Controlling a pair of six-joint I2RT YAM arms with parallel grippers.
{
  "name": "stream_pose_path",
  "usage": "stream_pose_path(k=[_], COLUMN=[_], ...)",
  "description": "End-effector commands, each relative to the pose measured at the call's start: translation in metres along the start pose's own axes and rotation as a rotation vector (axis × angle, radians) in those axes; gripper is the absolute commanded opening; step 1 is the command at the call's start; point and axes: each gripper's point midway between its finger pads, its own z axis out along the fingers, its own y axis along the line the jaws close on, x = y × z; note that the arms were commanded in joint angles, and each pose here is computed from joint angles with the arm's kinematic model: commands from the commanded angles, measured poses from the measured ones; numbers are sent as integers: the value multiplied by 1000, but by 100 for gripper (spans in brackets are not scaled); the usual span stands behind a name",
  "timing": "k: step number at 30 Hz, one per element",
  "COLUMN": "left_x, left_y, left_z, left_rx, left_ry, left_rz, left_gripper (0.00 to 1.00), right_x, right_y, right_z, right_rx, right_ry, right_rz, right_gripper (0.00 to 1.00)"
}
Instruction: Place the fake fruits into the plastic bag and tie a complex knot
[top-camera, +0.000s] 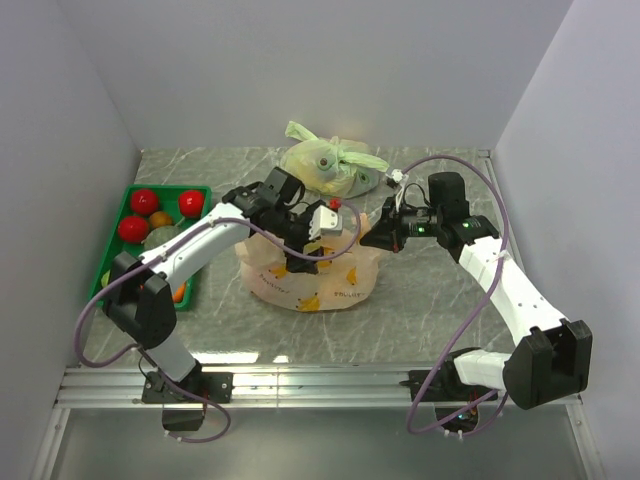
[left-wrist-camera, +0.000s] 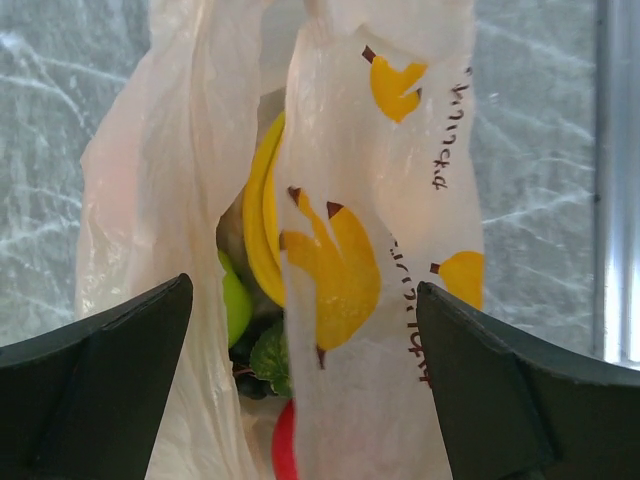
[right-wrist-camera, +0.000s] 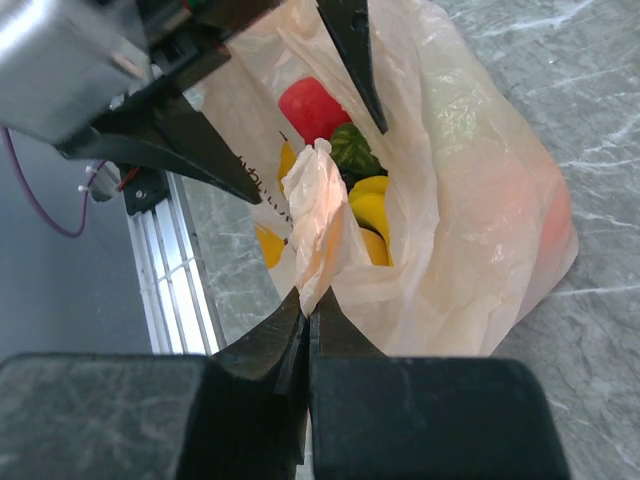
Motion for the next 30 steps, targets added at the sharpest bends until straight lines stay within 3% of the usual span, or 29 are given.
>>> stream_pose_path(k=[1,6,16,19,26,30], left_x=[-18,-17,-28,-19,-3,-9], left_y=[12,21,39,43,9,-20], left_z=[-5,-11,-16,-10,2,0], left_rx=[-151,-296,-367,-328,-31,157], left_ry=[-39,-45,-65,-41,-50,-68], left_rz=[80,186,279,258,124,82], left_gripper=[99,99,99,99,99,74], right_x=[-9,-8,-1,-1,-2,-5], right_y=[6,6,12,15,14,12], right_z=[-2,-1,0,-2,-3,-2], right_rx=[-16,-21,-59,-67,-63,-56], right_ry=[-18,-17,-2,-3,-7,-14], right_rz=[-45,-36,-27,-38,-42,-46], right_gripper=[0,0,0,0,0,0])
